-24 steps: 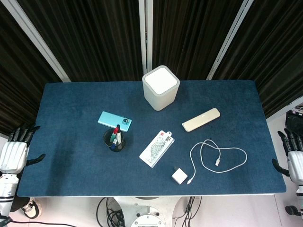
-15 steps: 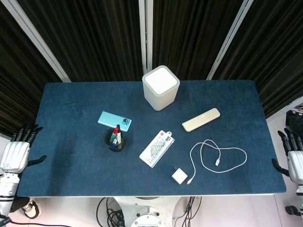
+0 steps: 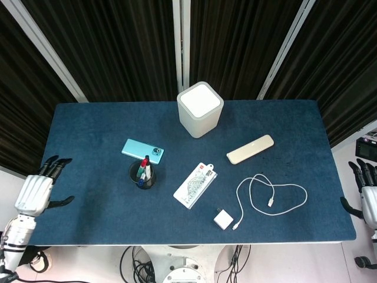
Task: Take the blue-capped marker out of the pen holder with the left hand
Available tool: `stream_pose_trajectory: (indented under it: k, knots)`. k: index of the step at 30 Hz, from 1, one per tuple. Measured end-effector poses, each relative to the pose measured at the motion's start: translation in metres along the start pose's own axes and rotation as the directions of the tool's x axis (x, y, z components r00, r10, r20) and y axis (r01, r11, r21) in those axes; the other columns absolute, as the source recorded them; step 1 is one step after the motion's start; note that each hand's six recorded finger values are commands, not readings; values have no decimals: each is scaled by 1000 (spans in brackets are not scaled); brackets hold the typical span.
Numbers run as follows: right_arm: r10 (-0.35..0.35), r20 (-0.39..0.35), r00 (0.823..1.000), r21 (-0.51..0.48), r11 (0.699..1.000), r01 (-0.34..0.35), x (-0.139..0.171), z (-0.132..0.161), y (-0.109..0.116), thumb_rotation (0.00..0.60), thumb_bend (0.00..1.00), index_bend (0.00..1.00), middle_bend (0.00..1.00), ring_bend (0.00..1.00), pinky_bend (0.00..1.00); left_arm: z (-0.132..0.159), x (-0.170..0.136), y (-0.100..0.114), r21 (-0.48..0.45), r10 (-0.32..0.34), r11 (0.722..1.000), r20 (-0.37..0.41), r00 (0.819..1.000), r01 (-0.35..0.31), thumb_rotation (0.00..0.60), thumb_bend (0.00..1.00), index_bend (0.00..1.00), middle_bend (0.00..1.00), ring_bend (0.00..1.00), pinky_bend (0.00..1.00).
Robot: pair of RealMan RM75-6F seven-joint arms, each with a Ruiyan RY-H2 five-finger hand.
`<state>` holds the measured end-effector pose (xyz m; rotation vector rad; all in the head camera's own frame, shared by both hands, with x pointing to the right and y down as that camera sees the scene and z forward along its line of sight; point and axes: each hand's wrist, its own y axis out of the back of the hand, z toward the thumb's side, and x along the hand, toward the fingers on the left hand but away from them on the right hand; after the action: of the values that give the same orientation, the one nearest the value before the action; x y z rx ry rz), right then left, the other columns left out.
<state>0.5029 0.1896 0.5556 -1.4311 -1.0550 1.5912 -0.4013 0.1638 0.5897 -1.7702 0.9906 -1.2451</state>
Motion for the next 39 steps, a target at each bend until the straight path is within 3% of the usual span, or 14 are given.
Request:
stream_pose_trajectory:
  k: [7,14,23,30,39]
  knots:
    - [-36,6,999,-27,999,36,-7,7,18,600,212,0,0,0,0,50,24,0,57,-43,998,122,992,36,600,126,252,342,249,493]
    - [-79,-2,997,-56,995,78,-12,14,40,600,212,0,0,0,0,98,41,-17,121,-110,989,224,968,84,600,136,278,346,330,530]
    - [-59,-6,998,-64,996,58,-13,17,39,600,212,0,0,0,0,139,56,-40,156,-179,978,293,939,138,600,147,315,359,358,567]
    - [-54,-1,999,-55,997,54,-13,16,37,600,212,0,0,0,0,154,75,-51,225,-161,970,321,934,89,600,159,319,385,383,582]
    - [-25,8,1000,-50,998,26,-15,13,32,600,212,0,0,0,0,158,93,-69,288,-136,957,319,938,40,600,192,386,469,497,644]
